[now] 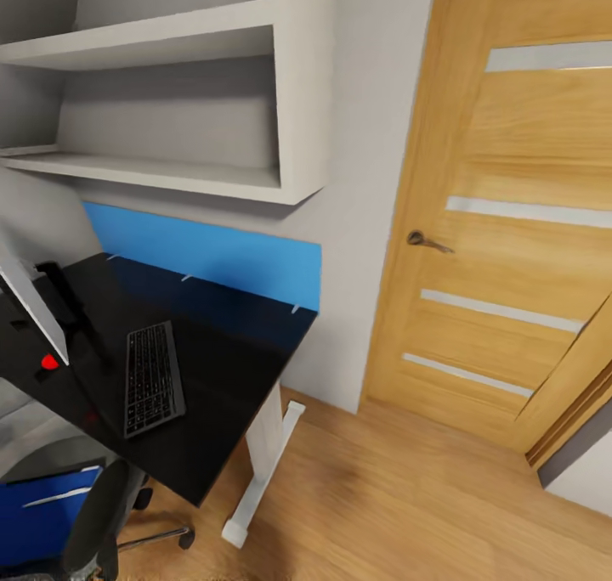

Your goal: In the bedroom, organize the workspace by keeping the computer under the desk, ensuring the monitor is on the desk, placing the keyboard on the desk next to the monitor, placing the mouse on the desk next to the keyboard, moving the folder from the swivel chair onto the desk next to the mouse, stacking the notebook on top of the folder with the pen on top of the notebook, and positioning the swivel chair next to the desk.

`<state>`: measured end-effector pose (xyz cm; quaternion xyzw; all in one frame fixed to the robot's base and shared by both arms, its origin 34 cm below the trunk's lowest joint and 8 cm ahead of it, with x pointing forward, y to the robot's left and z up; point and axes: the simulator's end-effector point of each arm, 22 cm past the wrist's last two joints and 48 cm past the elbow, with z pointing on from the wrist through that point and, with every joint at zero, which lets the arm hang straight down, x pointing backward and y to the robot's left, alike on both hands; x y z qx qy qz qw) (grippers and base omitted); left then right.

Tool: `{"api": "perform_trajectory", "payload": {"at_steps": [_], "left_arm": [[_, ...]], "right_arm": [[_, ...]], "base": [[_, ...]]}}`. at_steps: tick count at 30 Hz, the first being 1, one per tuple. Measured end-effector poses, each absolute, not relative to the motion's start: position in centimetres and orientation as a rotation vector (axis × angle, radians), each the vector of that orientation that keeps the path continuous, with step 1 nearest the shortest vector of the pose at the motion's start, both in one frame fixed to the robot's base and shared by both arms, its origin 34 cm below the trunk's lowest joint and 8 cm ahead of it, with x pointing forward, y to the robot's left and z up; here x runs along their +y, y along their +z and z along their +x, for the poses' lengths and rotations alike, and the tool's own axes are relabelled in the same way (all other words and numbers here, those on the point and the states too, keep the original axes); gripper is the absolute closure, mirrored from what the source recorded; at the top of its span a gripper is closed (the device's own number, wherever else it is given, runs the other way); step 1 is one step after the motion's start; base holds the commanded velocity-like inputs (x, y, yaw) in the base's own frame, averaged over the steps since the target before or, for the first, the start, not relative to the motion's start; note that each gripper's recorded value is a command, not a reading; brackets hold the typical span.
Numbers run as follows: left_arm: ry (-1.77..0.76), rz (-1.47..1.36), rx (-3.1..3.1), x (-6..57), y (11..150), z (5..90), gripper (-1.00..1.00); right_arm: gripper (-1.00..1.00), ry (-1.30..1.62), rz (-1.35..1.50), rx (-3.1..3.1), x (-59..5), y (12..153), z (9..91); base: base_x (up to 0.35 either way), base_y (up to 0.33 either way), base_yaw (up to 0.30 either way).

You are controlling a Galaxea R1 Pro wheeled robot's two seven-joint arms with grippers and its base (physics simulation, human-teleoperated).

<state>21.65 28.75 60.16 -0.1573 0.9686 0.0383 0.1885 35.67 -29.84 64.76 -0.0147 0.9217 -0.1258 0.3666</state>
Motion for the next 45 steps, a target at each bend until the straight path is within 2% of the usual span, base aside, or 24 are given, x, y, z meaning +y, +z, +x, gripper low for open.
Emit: {"api": "perform_trajectory", "payload": {"at_steps": [45], "left_arm": [[0.109,-0.446,2.762,28.4,59.8,20.4,-1.0]], "right_arm": [[-1.0,-0.296,-0.036,2.407,-28.1,63.9,34.5]], "base": [[0.0,0.0,0.262]]}}
